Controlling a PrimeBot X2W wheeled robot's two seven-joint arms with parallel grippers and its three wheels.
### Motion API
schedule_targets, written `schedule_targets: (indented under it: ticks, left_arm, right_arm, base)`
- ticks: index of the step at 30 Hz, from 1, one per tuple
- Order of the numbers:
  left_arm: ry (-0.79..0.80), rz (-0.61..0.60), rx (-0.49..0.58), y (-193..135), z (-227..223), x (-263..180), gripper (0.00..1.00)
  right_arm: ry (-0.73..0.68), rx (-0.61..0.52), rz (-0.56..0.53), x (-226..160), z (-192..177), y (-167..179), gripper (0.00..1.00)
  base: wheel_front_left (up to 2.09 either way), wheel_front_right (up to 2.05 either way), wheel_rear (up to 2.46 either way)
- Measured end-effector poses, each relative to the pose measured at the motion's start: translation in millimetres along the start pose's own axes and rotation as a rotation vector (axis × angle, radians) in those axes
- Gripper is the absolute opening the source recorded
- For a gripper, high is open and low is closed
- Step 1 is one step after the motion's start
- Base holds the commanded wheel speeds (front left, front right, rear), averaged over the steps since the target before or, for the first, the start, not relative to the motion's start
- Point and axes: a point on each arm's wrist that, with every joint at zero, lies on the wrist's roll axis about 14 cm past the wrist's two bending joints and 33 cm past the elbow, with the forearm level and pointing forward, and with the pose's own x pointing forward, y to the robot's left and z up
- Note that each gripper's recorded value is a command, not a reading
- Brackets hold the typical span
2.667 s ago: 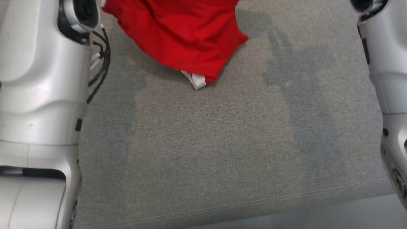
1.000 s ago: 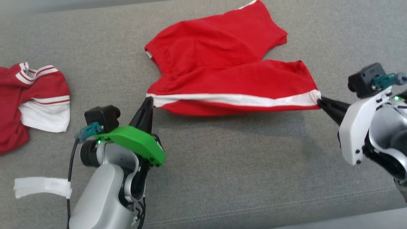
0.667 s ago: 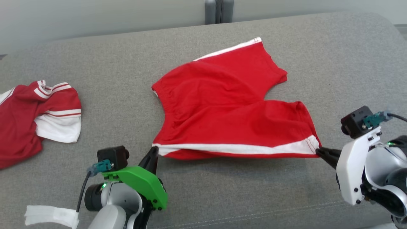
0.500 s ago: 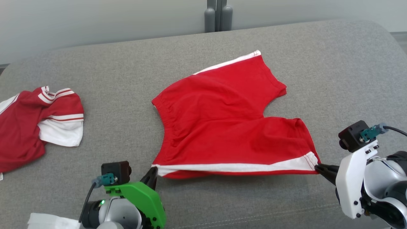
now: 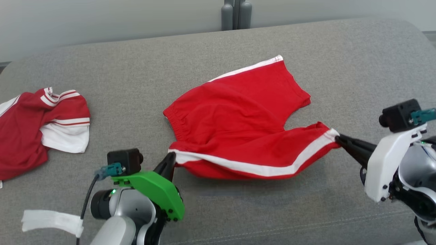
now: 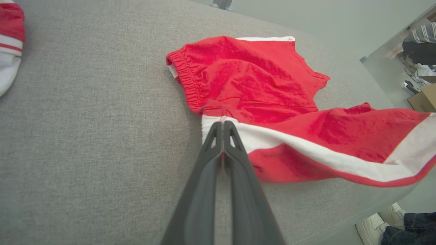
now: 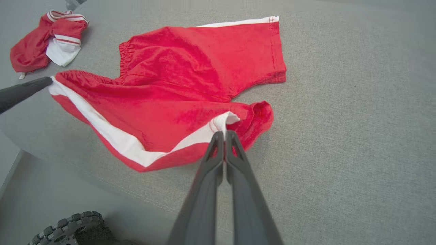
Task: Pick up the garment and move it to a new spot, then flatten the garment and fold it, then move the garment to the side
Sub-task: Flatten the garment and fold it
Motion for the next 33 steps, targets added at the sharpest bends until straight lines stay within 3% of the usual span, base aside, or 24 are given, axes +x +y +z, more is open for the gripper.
schedule_targets:
  ticks: [11, 33]
  left_arm:
    - [-0.113, 0.012, 0.036, 8.0, 58.3, 59.4, 0.0]
    - [-0.115, 0.096, 0.021, 52.5, 70.0, 138.3, 0.0]
  right_arm:
    - [-0.164, 0.107, -0.074, 64.2, 59.6, -43.4, 0.0]
    - [-0.178, 0.049, -0.116, 178.0, 98.2, -74.9, 0.0]
  base:
    - [0.0, 0.0, 0.0]
    - [0.0, 0.0, 0.0]
